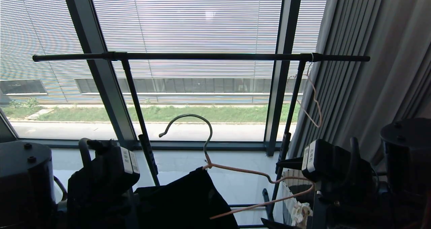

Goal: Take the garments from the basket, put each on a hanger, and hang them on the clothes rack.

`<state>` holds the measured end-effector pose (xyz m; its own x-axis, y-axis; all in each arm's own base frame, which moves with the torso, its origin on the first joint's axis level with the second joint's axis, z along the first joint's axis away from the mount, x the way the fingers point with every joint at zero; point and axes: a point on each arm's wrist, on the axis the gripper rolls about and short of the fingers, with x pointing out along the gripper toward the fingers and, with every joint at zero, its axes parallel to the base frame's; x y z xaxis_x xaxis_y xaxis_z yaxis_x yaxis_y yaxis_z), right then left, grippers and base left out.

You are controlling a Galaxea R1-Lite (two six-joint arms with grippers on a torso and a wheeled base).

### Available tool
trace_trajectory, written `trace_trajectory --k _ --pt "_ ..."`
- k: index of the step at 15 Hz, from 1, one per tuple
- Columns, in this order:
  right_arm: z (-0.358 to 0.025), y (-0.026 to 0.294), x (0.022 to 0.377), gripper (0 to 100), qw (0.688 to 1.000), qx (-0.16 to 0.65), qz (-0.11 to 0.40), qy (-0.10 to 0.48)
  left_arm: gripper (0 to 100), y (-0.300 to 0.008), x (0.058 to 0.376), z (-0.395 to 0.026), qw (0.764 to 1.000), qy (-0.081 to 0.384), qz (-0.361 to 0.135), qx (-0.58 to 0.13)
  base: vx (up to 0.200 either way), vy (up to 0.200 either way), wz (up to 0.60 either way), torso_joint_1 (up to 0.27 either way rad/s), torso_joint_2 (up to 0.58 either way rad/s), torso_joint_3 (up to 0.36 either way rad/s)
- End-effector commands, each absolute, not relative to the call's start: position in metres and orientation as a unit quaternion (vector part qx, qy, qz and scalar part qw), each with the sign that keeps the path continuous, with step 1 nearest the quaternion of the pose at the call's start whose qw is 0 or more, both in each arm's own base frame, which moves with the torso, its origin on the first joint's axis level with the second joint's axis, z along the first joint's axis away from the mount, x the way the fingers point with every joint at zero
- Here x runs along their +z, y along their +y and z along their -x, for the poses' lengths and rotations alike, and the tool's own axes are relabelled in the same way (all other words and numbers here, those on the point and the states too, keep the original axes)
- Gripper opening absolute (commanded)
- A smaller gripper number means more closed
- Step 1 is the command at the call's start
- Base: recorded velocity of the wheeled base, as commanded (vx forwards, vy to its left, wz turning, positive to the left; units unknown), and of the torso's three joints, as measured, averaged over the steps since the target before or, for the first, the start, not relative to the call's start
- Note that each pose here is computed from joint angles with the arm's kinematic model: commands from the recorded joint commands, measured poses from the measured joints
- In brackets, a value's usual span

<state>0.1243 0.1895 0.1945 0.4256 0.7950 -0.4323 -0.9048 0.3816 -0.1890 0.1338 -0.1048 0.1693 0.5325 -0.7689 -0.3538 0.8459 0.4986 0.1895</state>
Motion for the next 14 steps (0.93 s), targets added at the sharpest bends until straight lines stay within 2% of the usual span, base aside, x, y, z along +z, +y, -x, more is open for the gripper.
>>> trace_trajectory --k 1,6,9,11,14 --pt "-0.132 0.183 0.195 100 0.832 0.499 0.197 0.139 0 -0.097 0.165 -0.134 0.869 0.118 -0.171 -0.449 0.0 0.0 0.0 0.0 0.0 0.0" --pt "-0.146 0.169 0.196 100 0.854 0.463 0.189 0.146 0 -0.084 0.167 -0.147 0.893 0.128 -0.162 -0.401 0.0 0.0 0.0 0.0 0.0 0.0" --pt "-0.149 0.172 0.198 100 0.867 0.454 0.14 0.151 0 -0.08 0.189 -0.158 0.916 0.098 -0.147 -0.361 0.0 0.0 0.0 0.0 0.0 0.0" --pt "-0.153 0.185 0.196 100 0.873 0.454 0.096 0.148 0 -0.083 0.21 -0.165 0.926 0.07 -0.132 -0.347 0.0 0.0 0.0 0.0 0.0 0.0" --pt "-0.154 0.224 0.179 100 0.892 0.422 0.046 0.155 0 -0.086 0.228 -0.171 0.929 0.041 -0.128 -0.345 0.0 0.0 0.0 0.0 0.0 0.0"
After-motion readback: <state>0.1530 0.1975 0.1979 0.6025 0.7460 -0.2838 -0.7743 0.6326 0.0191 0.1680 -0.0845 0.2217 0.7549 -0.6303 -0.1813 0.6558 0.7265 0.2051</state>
